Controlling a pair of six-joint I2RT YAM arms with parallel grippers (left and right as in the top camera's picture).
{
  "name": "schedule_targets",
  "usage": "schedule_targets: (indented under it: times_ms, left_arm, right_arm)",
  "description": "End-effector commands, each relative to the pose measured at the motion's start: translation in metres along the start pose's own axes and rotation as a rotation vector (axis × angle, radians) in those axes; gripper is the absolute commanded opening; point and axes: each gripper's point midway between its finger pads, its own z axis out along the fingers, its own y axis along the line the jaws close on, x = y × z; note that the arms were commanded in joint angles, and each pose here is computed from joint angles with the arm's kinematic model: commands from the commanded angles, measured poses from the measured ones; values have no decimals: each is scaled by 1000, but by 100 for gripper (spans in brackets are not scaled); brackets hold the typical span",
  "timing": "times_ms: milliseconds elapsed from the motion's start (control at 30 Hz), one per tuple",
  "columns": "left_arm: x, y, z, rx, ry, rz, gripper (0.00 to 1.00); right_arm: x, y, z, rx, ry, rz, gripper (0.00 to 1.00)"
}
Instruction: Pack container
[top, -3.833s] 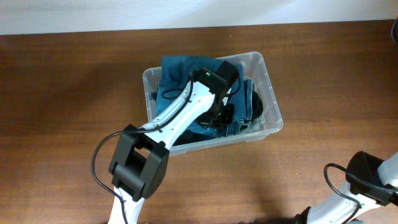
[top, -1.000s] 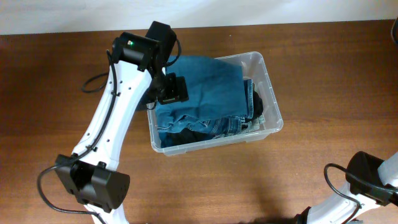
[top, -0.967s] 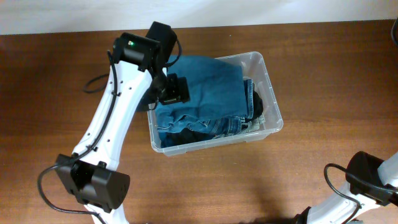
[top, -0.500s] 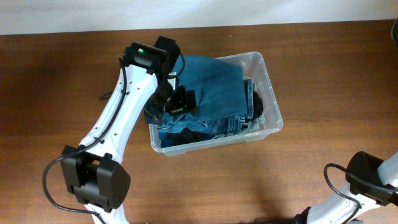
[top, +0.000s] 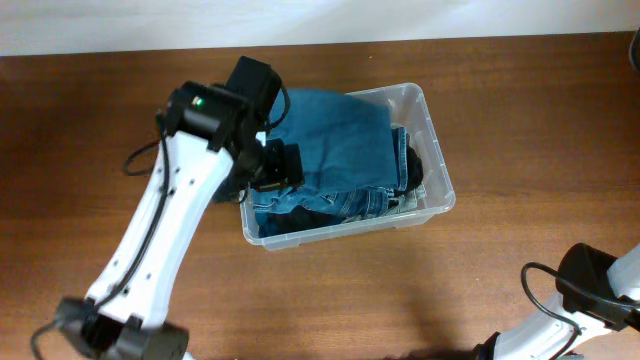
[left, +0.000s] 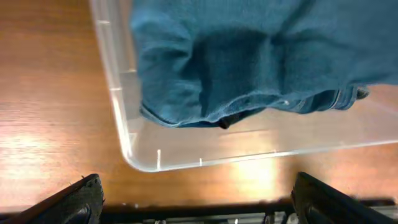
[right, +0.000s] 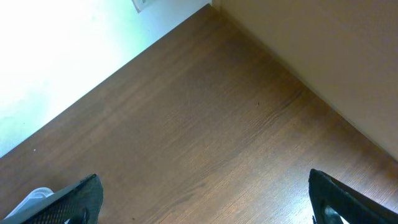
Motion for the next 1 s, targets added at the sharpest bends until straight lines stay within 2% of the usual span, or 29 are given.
schedule_targets:
  times_ms: [0,133,233,967]
  left_arm:
    - [3,10,5,-75,-64,-46,97]
    - [11,5,35,-42,-92,-72,97]
    - [5,-8,55,47,-122,-92,97]
    - [-1,3,86,14,-158,-242,98]
  right_arm:
    - [1,-3,-5,6,-4,2,98]
    - [1,-3,-5,6,-4,2,98]
    - [1,-3,-5,6,-5,2,98]
    - [1,-3,-5,6,-5,2,98]
